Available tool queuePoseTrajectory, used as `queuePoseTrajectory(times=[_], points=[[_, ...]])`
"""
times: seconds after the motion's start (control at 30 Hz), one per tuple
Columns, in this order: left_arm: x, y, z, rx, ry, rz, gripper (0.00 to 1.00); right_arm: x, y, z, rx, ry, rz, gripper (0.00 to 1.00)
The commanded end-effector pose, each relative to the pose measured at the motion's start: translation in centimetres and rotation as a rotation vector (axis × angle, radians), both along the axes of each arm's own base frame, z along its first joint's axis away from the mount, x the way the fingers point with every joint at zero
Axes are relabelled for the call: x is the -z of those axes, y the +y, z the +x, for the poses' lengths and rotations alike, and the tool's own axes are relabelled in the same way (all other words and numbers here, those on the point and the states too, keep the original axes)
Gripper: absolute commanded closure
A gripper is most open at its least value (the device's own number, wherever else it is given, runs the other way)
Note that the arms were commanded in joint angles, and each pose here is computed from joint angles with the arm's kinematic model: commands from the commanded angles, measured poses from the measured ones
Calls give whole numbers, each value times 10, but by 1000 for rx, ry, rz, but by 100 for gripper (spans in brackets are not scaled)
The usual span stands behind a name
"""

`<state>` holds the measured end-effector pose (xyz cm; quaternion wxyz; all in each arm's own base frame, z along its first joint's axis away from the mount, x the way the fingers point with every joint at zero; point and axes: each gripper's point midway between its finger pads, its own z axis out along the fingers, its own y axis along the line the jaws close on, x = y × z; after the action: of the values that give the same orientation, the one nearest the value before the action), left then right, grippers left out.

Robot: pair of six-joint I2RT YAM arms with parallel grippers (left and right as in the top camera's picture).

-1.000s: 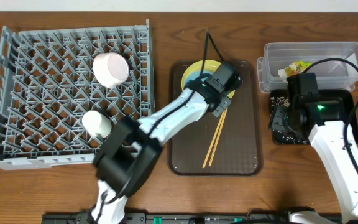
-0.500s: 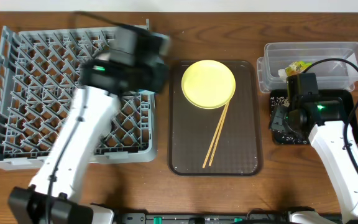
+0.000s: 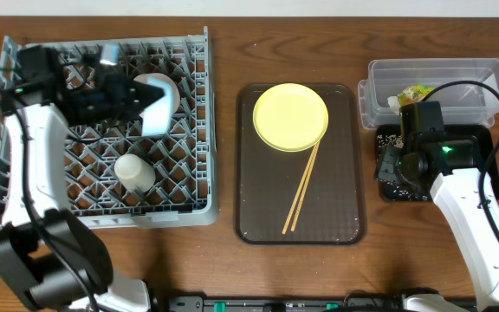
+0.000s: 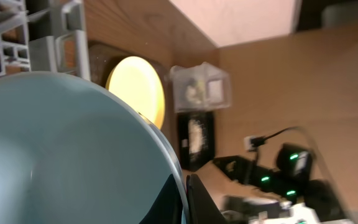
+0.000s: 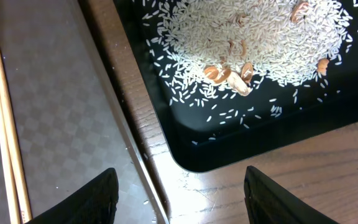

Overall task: Sort waste into correct bins and load items into the dishwasher rack
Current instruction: 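Carry the blue bowl to the rack and set it down, then release the blue bowl and withdraw the left gripper from the rack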

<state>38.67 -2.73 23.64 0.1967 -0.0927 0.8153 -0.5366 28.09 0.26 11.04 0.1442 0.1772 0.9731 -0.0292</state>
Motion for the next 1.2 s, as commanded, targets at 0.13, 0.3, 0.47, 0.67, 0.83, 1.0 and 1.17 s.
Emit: queuePoseTrajectory(times=[0.13, 0.3, 0.47, 0.67, 0.83, 1.0, 1.17], points=[[23, 24, 7, -43, 87, -175, 94, -4, -5, 3, -2, -14, -23, 37], [56, 46, 10, -102, 178, -151, 94, -4, -5, 3, -2, -14, -23, 37], [89, 70, 3, -167, 282, -64, 94, -4, -5, 3, -2, -14, -23, 37], [104, 97, -3, -231, 315, 7, 78, -4, -5, 4, -2, -16, -22, 37], [123, 121, -13, -285, 380, 123, 38, -4, -5, 3, -2, -14, -22, 37], [118, 135, -15, -343, 402, 105, 21, -4, -5, 3, -2, -14, -22, 37], [89, 140, -15, -366, 320, 159, 19, -4, -5, 5, -2, -20, -22, 36]])
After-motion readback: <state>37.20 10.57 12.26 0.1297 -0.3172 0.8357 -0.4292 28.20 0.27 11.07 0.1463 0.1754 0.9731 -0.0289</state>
